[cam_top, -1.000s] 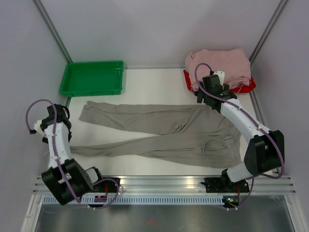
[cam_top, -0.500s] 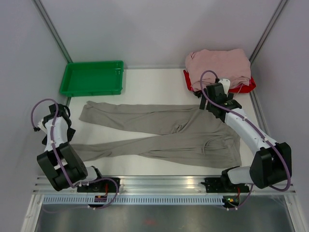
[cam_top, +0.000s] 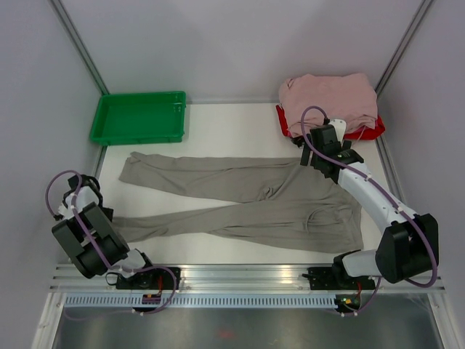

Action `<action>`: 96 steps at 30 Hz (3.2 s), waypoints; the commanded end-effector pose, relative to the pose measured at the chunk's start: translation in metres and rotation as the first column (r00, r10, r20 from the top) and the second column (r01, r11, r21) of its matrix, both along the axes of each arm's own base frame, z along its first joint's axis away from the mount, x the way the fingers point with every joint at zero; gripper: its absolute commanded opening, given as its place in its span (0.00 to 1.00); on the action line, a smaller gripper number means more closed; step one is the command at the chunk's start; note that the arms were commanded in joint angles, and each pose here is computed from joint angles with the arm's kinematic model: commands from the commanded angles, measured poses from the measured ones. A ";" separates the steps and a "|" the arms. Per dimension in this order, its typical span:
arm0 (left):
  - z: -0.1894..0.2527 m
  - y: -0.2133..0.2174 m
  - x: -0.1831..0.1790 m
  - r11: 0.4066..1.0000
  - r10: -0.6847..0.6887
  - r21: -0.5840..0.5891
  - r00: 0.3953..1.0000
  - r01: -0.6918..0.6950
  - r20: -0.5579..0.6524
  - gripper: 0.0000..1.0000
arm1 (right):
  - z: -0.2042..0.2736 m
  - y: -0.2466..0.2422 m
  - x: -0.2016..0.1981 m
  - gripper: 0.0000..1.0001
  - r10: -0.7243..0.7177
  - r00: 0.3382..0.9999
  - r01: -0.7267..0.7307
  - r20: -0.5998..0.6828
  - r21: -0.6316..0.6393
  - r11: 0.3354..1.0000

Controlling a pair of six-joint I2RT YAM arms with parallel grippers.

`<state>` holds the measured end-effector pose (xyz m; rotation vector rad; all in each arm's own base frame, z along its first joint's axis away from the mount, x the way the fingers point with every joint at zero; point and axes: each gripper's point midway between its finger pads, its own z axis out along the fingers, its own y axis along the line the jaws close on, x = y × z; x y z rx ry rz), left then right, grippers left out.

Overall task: Fold and stack the trousers
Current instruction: Flatten the trousers out

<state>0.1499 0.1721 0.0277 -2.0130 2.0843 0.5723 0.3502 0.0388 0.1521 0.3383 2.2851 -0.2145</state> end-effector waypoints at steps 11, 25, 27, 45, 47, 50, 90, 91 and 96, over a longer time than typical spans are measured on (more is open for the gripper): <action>0.037 0.001 0.016 0.997 -0.024 0.078 0.975 0.007 0.222 0.64 | 0.011 0.004 0.013 0.94 -0.010 1.000 0.010 0.018 0.016 1.000; 0.020 0.017 -0.005 0.993 0.095 0.048 0.961 -0.111 0.260 0.41 | 0.011 0.001 0.014 0.94 0.010 1.000 -0.010 0.001 -0.022 1.000; 0.014 0.016 -0.006 0.993 0.092 0.045 0.961 -0.107 0.260 0.43 | 0.012 0.001 0.015 0.94 0.011 1.000 -0.011 0.002 -0.027 1.000; -0.005 0.027 -0.018 0.990 0.105 0.075 0.975 -0.122 0.194 0.10 | 0.016 0.001 0.021 0.94 0.006 1.000 -0.006 0.001 -0.036 0.999; -0.001 0.031 -0.018 0.989 0.107 0.082 0.974 -0.126 0.199 0.02 | 0.017 0.001 0.021 0.94 0.005 1.000 -0.005 0.001 -0.036 0.999; 0.018 0.037 -0.015 0.989 0.083 0.106 0.975 -0.106 0.205 0.02 | 0.014 0.002 0.020 0.94 0.002 1.000 -0.002 -0.003 -0.030 1.000; 0.063 0.065 0.128 0.858 -0.493 0.160 0.870 0.488 -0.009 0.02 | -0.008 -0.052 -0.031 0.97 -0.334 0.942 0.329 0.019 0.119 0.937; 0.056 0.067 0.130 0.859 -0.492 0.149 0.870 0.490 -0.024 0.03 | -0.014 -0.052 -0.037 0.97 -0.351 0.937 0.347 0.007 0.130 0.929; 0.050 0.070 0.154 0.827 -0.548 0.142 0.836 0.544 -0.009 0.38 | -0.015 -0.053 -0.052 0.97 -0.381 0.924 0.377 0.000 0.155 0.913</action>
